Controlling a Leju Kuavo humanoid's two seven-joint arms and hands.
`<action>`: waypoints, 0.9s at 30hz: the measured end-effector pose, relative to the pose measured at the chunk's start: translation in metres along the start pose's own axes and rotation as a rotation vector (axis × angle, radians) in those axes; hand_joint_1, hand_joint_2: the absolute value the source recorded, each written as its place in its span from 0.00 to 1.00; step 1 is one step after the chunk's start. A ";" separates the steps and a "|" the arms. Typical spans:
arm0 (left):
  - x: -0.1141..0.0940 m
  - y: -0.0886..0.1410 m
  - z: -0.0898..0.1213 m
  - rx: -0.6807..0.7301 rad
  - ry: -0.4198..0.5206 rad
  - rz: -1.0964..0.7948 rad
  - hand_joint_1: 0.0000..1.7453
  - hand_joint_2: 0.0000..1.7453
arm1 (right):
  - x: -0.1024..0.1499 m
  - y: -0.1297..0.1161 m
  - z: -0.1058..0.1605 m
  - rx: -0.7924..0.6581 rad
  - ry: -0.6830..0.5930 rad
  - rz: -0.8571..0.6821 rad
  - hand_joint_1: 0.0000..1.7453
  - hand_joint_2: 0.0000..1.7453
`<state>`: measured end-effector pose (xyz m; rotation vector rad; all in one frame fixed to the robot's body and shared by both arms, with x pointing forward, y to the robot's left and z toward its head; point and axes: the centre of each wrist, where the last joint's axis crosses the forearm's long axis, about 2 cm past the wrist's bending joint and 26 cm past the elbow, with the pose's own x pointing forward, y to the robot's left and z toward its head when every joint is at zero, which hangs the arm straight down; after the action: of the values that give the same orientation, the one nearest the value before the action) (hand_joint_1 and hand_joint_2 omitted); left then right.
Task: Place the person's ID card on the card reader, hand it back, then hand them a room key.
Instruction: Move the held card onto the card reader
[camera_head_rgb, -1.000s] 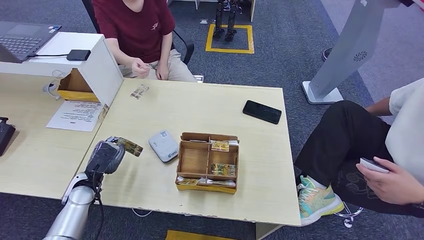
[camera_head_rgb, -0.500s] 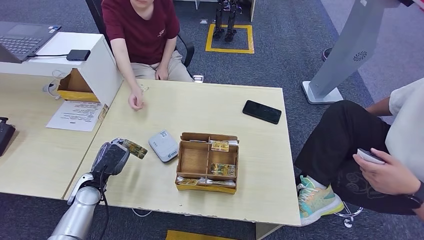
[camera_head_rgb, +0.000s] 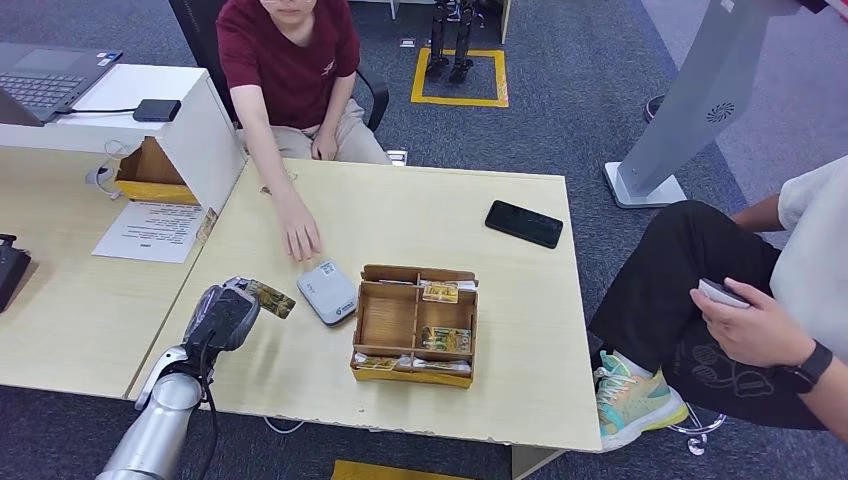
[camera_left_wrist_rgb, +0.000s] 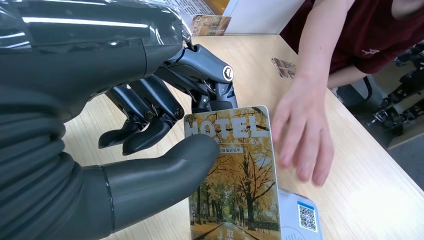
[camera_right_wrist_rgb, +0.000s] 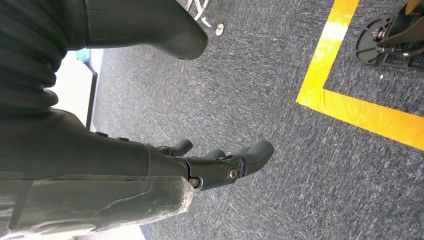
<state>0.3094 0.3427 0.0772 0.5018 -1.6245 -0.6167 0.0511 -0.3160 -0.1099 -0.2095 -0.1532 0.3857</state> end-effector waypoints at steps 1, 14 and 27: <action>0.000 0.000 0.000 0.000 0.000 -0.005 1.00 1.00 | 0.000 0.000 0.000 0.000 0.000 0.000 0.00 1.00; 0.023 -0.026 -0.021 -0.010 -0.022 0.021 1.00 1.00 | 0.002 0.000 0.000 0.002 -0.008 0.018 0.00 1.00; 0.053 -0.052 -0.046 -0.038 -0.038 0.101 1.00 1.00 | 0.005 0.001 0.000 0.003 -0.016 0.034 0.00 1.00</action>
<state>0.3466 0.2645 0.0876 0.3800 -1.6603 -0.5832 0.0557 -0.3133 -0.1094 -0.2062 -0.1650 0.4219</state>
